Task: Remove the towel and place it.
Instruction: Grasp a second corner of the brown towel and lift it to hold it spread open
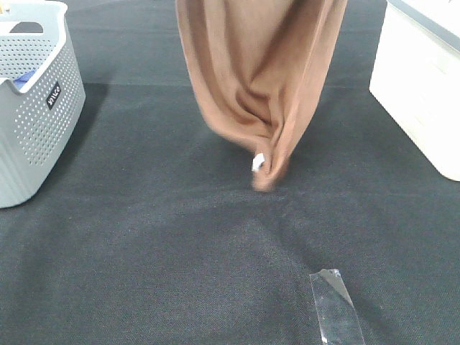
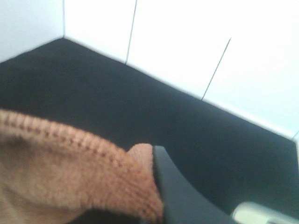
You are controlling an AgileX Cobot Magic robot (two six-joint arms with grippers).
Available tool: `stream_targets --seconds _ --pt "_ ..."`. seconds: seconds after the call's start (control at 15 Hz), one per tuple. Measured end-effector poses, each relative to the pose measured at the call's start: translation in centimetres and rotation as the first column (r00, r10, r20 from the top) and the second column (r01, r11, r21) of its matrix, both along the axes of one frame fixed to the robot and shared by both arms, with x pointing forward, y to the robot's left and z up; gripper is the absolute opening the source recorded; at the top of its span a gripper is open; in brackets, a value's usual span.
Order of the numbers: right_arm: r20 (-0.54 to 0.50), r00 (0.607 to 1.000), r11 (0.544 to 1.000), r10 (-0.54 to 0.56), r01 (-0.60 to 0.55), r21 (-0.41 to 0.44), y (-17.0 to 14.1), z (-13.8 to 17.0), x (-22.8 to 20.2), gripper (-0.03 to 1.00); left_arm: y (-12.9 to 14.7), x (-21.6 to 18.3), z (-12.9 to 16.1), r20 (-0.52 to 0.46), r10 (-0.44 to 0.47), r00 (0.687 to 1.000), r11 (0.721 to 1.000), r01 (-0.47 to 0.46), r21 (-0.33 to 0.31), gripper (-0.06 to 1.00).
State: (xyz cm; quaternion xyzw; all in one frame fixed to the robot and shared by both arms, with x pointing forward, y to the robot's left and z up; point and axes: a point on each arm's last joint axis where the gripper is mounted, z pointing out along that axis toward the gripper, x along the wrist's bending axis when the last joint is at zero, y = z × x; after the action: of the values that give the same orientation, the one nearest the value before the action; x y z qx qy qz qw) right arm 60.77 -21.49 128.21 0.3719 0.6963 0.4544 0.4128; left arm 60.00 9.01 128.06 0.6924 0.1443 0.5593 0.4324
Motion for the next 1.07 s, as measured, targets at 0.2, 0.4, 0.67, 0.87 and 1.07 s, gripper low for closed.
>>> stream_targets --seconds 0.2,0.4,0.67,0.87,1.07 --pt "0.177 0.983 0.997 -0.039 0.026 0.076 0.1 1.2 1.8 0.01 1.6 1.9 0.9 0.153 0.017 0.988 0.989 0.006 -0.146 0.0" --pt "0.268 0.961 0.983 -0.063 0.014 0.183 0.4 1.4 3.5 0.01 2.4 3.7 0.6 0.262 0.025 0.965 0.974 0.036 -0.225 0.0" --pt "0.264 0.962 0.972 -0.075 0.012 0.233 0.9 -0.6 5.9 0.01 4.3 6.9 -1.3 0.341 0.064 0.938 0.967 0.025 -0.252 0.0" --pt "0.302 0.947 0.96 -0.11 0.022 0.28 1.3 -1.9 7.7 0.01 5.1 9.2 -3.4 0.379 0.079 0.922 0.959 0.034 -0.282 0.0" --pt "0.34 0.931 0.945 -0.133 0.016 0.325 1.6 -2.4 9.7 0.01 5.1 11.5 -4.9 0.432 0.088 0.898 0.954 0.049 -0.297 0.0"
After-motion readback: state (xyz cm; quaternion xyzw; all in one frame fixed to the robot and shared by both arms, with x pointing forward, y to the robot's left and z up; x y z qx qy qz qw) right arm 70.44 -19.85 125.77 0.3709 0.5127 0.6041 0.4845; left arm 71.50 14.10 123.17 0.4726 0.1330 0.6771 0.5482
